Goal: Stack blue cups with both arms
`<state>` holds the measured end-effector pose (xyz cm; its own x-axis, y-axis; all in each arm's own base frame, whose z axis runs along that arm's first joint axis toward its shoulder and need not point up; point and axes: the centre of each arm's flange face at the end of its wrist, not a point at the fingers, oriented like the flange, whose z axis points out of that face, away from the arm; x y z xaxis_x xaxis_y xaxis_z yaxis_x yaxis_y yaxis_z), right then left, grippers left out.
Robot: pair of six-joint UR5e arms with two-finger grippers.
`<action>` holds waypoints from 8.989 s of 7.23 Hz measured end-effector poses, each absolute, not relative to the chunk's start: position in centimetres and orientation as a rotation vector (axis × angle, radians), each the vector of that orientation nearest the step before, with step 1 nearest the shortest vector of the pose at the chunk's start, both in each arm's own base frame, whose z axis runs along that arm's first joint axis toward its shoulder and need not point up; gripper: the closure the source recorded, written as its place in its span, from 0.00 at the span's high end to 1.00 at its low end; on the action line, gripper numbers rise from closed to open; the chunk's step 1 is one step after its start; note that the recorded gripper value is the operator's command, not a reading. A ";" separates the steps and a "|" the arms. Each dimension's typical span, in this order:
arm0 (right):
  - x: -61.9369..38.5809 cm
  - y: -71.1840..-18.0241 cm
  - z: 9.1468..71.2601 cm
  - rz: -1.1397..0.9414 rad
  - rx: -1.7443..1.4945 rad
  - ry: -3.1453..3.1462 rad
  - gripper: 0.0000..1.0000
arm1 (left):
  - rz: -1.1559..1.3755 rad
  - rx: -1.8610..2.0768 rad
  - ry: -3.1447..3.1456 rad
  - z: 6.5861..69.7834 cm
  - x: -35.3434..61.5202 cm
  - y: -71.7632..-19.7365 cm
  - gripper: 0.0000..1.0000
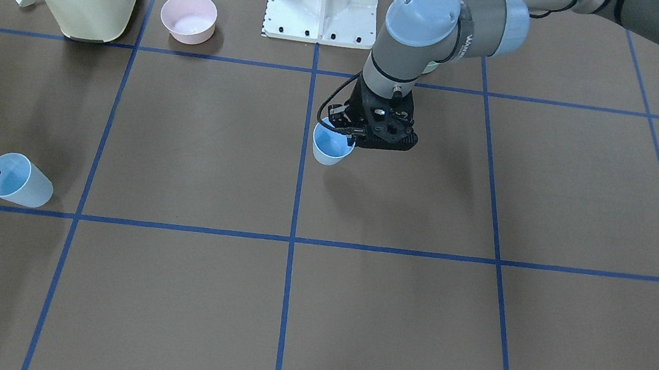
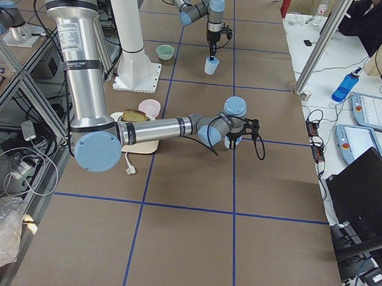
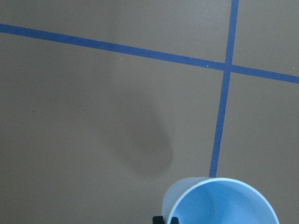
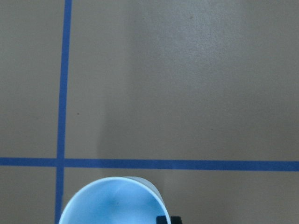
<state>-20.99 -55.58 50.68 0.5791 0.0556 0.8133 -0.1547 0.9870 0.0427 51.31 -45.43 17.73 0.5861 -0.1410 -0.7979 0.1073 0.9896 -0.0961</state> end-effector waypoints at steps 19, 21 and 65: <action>-22.2 -57.7 46.0 0.141 0.097 -0.930 0.00 | -0.137 0.008 0.959 18.1 56.9 -46.3 0.56; -22.2 -57.7 46.0 0.140 0.097 -0.932 0.00 | -0.134 0.013 0.969 18.2 56.9 -46.3 0.88; -50.9 -45.3 13.4 0.241 0.000 -0.883 0.00 | 0.054 0.401 0.917 52.8 3.8 -48.0 0.98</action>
